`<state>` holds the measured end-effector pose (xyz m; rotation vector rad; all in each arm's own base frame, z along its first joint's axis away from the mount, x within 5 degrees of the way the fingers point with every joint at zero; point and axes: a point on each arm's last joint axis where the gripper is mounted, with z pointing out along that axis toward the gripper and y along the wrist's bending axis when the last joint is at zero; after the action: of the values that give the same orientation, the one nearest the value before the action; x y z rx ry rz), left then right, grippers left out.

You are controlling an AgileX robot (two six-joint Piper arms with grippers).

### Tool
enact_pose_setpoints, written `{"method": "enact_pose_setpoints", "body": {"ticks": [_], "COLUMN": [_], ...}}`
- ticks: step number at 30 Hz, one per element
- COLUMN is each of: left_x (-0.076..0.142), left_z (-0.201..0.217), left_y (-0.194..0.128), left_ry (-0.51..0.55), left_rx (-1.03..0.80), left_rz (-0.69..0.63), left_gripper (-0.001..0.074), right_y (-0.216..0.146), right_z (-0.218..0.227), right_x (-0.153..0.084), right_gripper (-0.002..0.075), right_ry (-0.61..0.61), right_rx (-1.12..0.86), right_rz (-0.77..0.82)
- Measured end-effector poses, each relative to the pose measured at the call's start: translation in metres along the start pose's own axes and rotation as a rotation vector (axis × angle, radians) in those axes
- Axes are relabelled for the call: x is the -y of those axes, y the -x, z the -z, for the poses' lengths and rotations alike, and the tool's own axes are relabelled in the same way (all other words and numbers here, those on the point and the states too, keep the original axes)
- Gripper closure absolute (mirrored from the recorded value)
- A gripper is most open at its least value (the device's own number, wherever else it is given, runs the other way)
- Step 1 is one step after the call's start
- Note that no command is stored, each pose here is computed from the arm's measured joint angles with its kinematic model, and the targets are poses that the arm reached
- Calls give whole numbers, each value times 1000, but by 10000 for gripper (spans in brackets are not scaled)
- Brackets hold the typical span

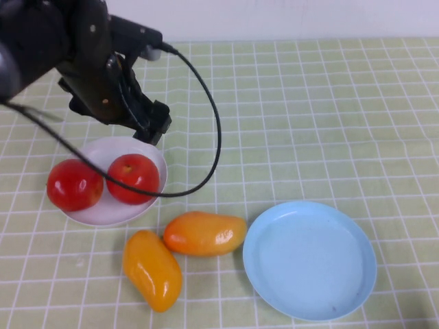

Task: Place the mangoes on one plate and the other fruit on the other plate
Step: Put another type of fruit in the right plate

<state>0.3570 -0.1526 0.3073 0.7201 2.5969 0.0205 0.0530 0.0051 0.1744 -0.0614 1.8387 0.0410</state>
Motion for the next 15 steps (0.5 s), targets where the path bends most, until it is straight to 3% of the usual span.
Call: {"method": "enact_pose_setpoints", "body": {"ticks": [2, 5, 7, 10, 15], "left_x": [8, 15, 16, 18, 22], "left_z": [23, 52, 71, 84, 105], "left_y": [-10, -34, -54, -91, -149], "left_ry": [-5, -9, -7, -7, -14], "left_rx": [57, 147, 207, 234, 314], "left_rz": [-1, 3, 16, 38, 109], "left_gripper": [227, 532, 639, 703, 726], "right_y": [0, 0, 0, 0, 0], "right_z": [0, 0, 0, 0, 0], "right_x": [0, 0, 0, 0, 0], "right_gripper": [742, 742, 742, 742, 742], "right_ry": [0, 0, 0, 0, 0], "right_rx": [0, 0, 0, 0, 0], "right_rz": [0, 0, 0, 0, 0]}}
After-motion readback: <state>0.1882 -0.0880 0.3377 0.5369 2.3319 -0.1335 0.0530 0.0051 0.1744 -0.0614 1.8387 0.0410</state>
